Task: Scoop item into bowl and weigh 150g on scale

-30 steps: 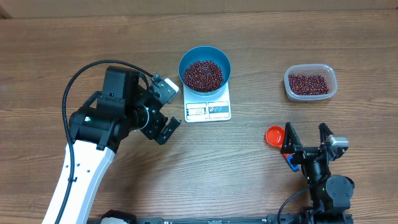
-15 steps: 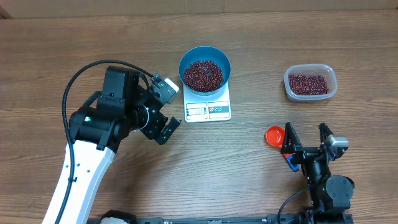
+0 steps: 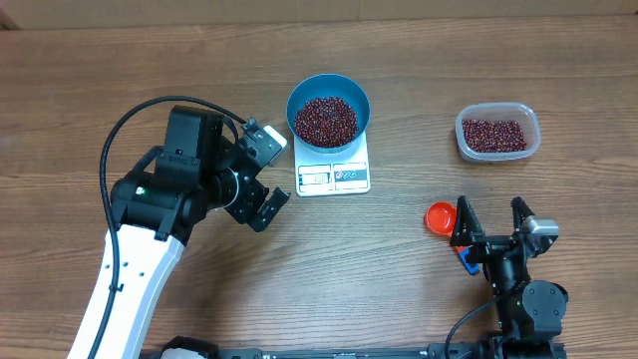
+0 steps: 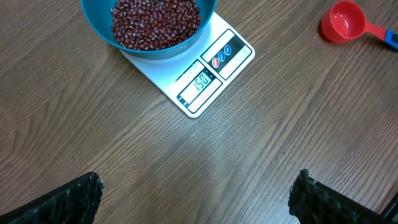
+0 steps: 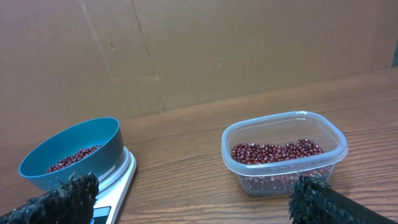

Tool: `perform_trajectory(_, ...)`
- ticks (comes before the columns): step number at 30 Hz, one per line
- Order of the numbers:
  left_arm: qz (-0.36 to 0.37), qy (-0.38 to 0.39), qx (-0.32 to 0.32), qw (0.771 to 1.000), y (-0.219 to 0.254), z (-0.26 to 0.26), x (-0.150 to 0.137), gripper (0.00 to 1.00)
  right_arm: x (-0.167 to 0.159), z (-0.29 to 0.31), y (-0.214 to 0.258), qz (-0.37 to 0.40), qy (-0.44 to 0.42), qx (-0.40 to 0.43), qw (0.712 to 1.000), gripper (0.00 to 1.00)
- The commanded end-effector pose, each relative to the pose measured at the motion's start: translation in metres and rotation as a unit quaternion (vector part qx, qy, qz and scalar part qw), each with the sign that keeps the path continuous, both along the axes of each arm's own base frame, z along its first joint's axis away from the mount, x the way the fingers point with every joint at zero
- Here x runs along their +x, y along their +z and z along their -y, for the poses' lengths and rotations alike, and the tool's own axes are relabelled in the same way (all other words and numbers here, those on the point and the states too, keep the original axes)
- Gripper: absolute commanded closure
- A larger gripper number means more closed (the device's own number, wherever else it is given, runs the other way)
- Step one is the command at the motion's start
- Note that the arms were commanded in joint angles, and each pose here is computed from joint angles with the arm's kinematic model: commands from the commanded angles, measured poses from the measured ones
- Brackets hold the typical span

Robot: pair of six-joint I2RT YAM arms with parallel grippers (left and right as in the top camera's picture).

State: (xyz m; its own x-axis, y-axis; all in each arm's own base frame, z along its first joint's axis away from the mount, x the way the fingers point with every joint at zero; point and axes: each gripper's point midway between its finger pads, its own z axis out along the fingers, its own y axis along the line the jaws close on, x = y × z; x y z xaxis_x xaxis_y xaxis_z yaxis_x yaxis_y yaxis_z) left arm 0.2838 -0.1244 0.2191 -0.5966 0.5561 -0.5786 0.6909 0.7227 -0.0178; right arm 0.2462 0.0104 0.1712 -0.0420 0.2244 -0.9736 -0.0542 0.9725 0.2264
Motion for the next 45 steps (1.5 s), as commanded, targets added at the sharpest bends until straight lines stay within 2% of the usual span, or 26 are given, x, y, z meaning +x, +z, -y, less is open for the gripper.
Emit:
perform_trajectory(1, 0.008, -0.001, -0.002, 1.0, 0.007, 0.002, 0.004, 0.0, 0.0, -0.001, -0.001, 0.004, 0.001, -0.002, 1.0, 0.0)
perform_trajectory(14, 0.006, -0.002, -0.002, 1.0, 0.006, 0.002, 0.003, 0.0, 0.0, -0.001, -0.001, 0.004, 0.001, -0.002, 1.0, 0.0)
perform_trajectory(26, 0.104, 0.013, -0.009, 0.994, 0.025, -0.011, -0.016, 0.0, 0.0, -0.001, -0.001, 0.004, 0.001, -0.002, 1.0, 0.0)
perform_trajectory(31, 0.17, 0.031, -0.031, 0.984, 0.013, -0.023, -0.041, 0.0, 0.0, -0.001, -0.001, 0.004, 0.001, -0.002, 1.0, 0.0)
perform_trajectory(37, 0.218, 0.143, -0.091, 0.961, -0.008, -0.054, -0.068, 0.01, 0.0, -0.001, -0.001, 0.004, 0.001, -0.002, 1.0, 0.0)
perform_trajectory(40, 0.242, 0.167, -0.107, 0.95, -0.016, -0.062, -0.08, 0.0, 0.0, -0.001, -0.001, 0.004, 0.001, -0.002, 1.0, 0.0)
perform_trajectory(45, 0.275, 0.196, -0.132, 0.932, -0.023, -0.069, -0.086, 0.0, 0.0, -0.001, -0.001, 0.004, 0.001, -0.002, 1.0, 0.0)
